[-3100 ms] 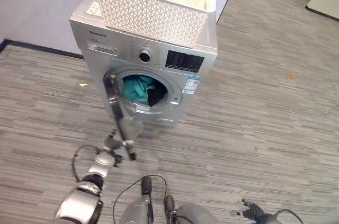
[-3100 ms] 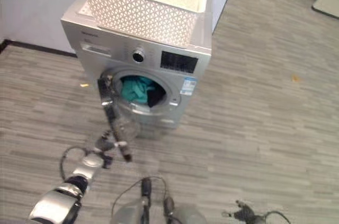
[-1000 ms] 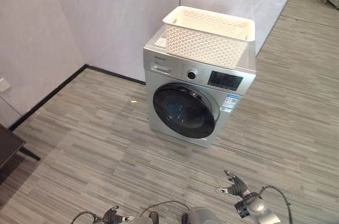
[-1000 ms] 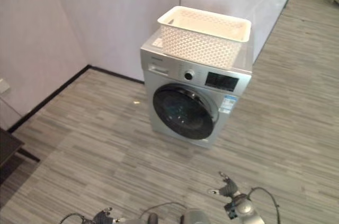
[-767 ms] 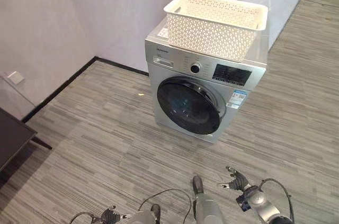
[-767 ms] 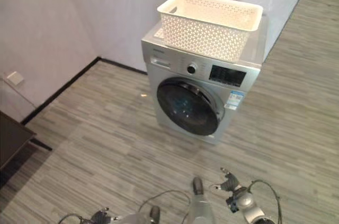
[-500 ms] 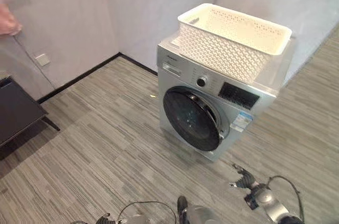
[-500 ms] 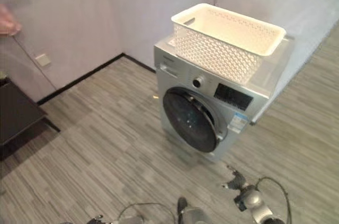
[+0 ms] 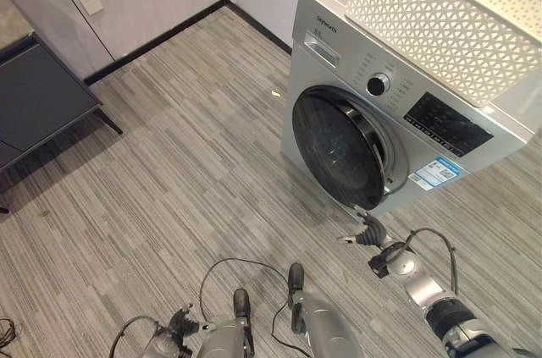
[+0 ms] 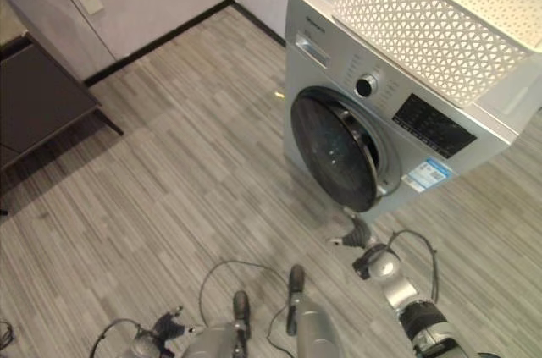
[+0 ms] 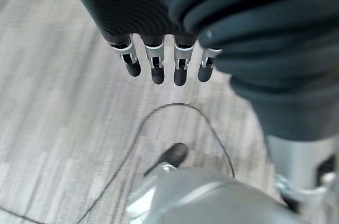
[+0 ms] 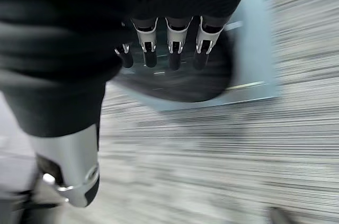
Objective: Grab the laundry basket,head to the washer,open it,put in the laundry and shut it.
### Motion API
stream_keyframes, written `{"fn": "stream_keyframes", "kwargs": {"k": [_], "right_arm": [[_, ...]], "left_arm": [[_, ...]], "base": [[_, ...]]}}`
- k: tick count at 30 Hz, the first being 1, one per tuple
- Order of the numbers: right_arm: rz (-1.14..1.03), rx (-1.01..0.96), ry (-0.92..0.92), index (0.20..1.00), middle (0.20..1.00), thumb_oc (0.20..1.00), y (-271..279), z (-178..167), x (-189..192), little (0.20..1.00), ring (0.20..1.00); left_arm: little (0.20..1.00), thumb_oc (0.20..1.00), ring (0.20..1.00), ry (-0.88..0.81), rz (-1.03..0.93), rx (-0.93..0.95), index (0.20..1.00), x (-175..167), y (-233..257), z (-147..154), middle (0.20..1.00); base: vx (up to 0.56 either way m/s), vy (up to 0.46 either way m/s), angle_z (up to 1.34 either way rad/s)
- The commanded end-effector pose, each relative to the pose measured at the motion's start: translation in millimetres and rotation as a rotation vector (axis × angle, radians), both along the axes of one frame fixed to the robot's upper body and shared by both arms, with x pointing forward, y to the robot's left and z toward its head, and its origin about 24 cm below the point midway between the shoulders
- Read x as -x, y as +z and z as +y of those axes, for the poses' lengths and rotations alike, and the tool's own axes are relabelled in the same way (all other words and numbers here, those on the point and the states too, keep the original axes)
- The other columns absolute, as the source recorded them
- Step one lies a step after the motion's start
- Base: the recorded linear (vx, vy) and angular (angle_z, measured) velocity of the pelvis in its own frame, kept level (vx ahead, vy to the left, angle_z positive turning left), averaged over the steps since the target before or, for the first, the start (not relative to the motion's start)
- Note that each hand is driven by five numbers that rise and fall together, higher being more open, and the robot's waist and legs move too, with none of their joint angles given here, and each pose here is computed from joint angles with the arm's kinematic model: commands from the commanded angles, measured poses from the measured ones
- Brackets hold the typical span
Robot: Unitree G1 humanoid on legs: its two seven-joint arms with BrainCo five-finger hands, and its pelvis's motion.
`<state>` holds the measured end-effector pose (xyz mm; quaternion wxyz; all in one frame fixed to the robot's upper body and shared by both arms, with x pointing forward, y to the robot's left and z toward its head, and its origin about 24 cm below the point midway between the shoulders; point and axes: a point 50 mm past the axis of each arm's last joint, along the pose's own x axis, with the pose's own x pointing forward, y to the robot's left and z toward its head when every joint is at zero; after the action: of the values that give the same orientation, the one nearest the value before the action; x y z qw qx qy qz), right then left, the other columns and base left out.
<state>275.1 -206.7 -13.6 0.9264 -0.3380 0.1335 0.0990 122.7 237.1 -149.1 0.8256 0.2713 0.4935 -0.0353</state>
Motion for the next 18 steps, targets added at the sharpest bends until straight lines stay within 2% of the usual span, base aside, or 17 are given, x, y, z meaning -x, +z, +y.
{"fn": "stream_keyframes", "kwargs": {"k": [1, 4, 11, 12, 15, 16, 17, 18], "right_arm": [[-0.019, -0.006, 0.002, 1.000, 1.000, 1.000, 2.8, -1.8, -3.7, 1.000, 1.000], [-0.030, 0.011, 0.008, 1.000, 1.000, 1.000, 5.7, 3.1, -12.2, 1.000, 1.000], [-0.104, 0.099, -0.078, 1.000, 1.000, 1.000, 42.0, -7.1, -65.7, 1.000, 1.000], [-0.139, 0.095, -0.137, 1.000, 1.000, 1.000, 67.7, -23.6, -83.5, 1.000, 1.000], [-0.147, 0.079, -0.186, 1.000, 1.000, 1.000, 76.5, -33.5, -88.6, 1.000, 1.000], [-0.166, 0.044, -0.312, 1.000, 1.000, 1.000, 99.6, -63.5, -96.6, 1.000, 1.000], [-0.166, 0.044, -0.312, 1.000, 1.000, 1.000, 99.9, -63.4, -96.8, 1.000, 1.000], [-0.169, -0.069, -0.447, 1.000, 1.000, 1.000, 103.3, -82.3, -94.2, 1.000, 1.000]], "left_arm": [[1.000, 1.000, 1.000, -0.012, 0.013, -0.047, 1.000, 7.5, 0.8, 12.0, 1.000], [1.000, 1.000, 1.000, -0.011, -0.011, -0.049, 1.000, 1.7, 2.9, 11.9, 1.000], [1.000, 1.000, 1.000, -0.036, -0.120, -0.035, 1.000, -21.7, 13.3, 7.2, 1.000], [1.000, 1.000, 1.000, -0.039, -0.124, -0.019, 1.000, -20.6, 13.1, 4.8, 1.000], [1.000, 1.000, 1.000, -0.038, -0.123, -0.011, 1.000, -21.8, 12.9, 3.0, 1.000], [1.000, 1.000, 1.000, -0.047, -0.128, -0.001, 1.000, -24.6, 13.4, 0.6, 1.000], [1.000, 1.000, 1.000, -0.047, -0.128, -0.001, 1.000, -24.8, 13.5, 0.6, 1.000], [1.000, 1.000, 1.000, -0.058, -0.126, 0.009, 1.000, -26.4, 13.0, -3.4, 1.000]], "base": [[0.00, 0.025, -0.07], [-0.05, 0.022, -0.05], [-0.04, -0.046, 0.01], [-0.02, -0.143, 0.09], [-0.03, -0.118, 0.11], [-0.05, -0.105, 0.17], [-0.05, -0.141, 0.13], [-0.03, -0.080, 0.16]]}}
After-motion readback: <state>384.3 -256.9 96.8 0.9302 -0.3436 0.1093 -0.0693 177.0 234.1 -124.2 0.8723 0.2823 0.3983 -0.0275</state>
